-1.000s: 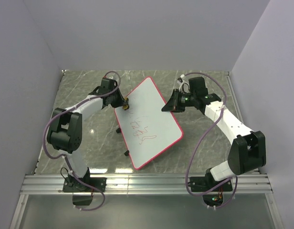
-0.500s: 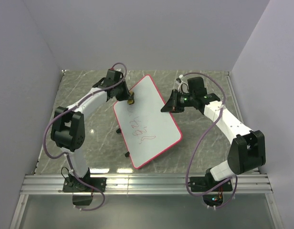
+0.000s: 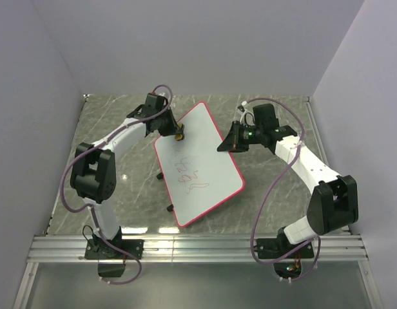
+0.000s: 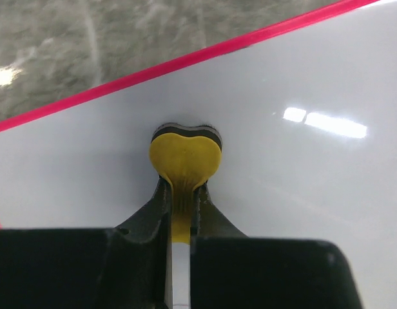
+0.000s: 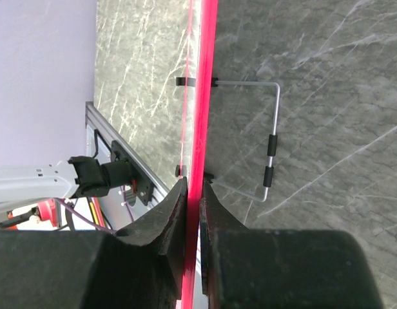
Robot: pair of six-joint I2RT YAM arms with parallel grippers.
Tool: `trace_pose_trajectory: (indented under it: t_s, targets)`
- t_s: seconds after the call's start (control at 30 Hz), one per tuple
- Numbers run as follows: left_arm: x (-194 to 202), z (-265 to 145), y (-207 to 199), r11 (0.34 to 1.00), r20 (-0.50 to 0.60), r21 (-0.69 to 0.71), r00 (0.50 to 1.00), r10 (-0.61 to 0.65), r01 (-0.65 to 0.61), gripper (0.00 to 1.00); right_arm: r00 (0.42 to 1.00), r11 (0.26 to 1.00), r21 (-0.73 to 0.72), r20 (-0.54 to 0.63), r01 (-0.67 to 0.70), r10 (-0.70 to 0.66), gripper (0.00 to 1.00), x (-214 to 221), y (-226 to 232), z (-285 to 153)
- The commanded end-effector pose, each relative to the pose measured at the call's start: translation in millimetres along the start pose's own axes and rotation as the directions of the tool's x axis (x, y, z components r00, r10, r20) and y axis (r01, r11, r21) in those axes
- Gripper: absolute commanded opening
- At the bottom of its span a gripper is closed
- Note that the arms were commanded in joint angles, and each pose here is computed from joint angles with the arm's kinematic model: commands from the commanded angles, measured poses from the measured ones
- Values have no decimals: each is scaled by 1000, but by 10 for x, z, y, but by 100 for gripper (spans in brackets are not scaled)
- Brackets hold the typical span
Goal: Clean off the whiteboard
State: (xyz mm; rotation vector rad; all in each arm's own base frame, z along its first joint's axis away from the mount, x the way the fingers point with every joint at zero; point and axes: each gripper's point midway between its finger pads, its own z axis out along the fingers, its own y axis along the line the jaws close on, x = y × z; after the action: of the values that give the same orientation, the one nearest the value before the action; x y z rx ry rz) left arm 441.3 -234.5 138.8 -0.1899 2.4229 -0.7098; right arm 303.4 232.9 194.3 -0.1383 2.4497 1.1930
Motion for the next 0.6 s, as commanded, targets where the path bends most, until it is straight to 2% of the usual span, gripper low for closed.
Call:
trace_pose_trajectory:
  t_s: [0.0, 0.13, 0.27, 0.4, 0.57]
  targets:
    - [337, -19, 527, 988, -104, -135, 990, -93, 79, 0, 993, 993, -37, -29, 110, -111, 0, 67, 126, 50]
    - [678, -35, 918, 970, -178, -236, 979, -97, 54, 0, 993, 993, -38, -31, 111, -112, 0, 90, 131, 49]
    - [947, -134, 842, 984, -227, -176, 972, -56, 16, 0, 993, 993, -39, -26, 110, -111, 0, 69, 135, 50]
    - [1291, -304, 382, 996, -257, -58, 965, 52, -69, 0, 994, 993, -41, -27, 107, -109, 0, 48, 151, 61]
    - [1515, -453, -419, 984, -210, 142, 969, 132, -104, 0, 994, 993, -50, -27, 103, -104, 0, 36, 179, 87]
